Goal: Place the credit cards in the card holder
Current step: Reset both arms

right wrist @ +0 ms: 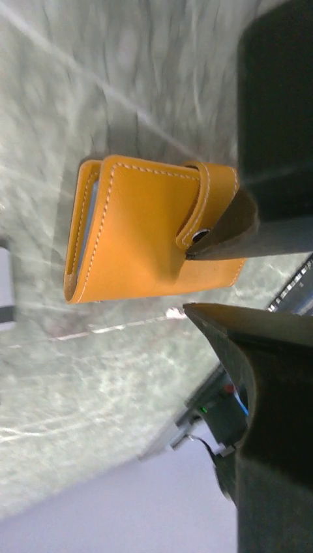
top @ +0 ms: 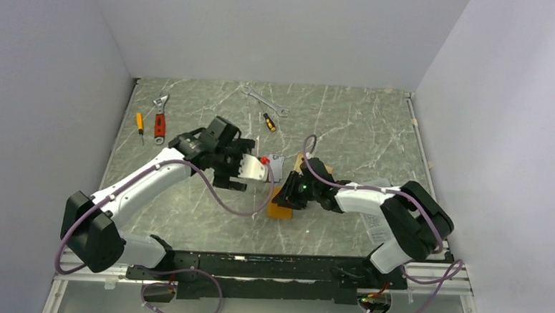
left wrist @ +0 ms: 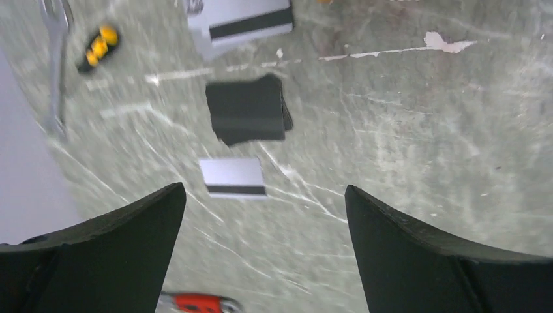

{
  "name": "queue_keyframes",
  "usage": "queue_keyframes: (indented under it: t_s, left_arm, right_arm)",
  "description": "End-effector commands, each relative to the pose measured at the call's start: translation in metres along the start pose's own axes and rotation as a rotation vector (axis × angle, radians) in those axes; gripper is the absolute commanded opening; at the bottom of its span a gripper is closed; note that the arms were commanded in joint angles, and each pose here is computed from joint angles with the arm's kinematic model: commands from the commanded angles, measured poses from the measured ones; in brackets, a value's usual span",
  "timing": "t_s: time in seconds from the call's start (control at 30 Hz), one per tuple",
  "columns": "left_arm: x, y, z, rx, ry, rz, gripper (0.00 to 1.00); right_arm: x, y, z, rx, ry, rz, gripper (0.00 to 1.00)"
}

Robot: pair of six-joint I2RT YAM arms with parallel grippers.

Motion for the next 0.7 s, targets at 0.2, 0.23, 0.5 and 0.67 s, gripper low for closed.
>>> queue_keyframes:
  t_s: [0.2, 0.23, 0.5, 0.67]
  left_arm:
    - [0.013, -0.041, -0.088, -0.169, 0.167, -0.882, 0.99]
    - [0.012, -0.047, -0.092, -0.174, 0.183, -0.91, 0.99]
    - [0.013, -0.064, -0.122, -0.198, 0.417, -1.005, 0.99]
    - [0.024, -0.075, -0.126, -0.21, 0.408, -1.117, 0.99]
  right_arm:
    - [0.013, 0.027, -0.022, -0.063, -0.263, -0.293, 0.56]
    - [0.029, 0.032, -0.022, -0.075, -0.216, -0.322, 0.58]
    - [0.154, 0.062, -0.053, -0.132, 0.158, -0.555, 0.99]
    - [0.194, 0.092, -0.082, -0.158, 0.206, -0.685, 1.0]
Point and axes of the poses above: each gripper's point midway between its finger pads, its own z axis out along the fingers, its own x axis along the line the jaws close on, y = z × x, the point moved 8 cm from there along -z, back along the fingers, and after that the axes turned 12 degrees about -z, right-handed, at the moved point
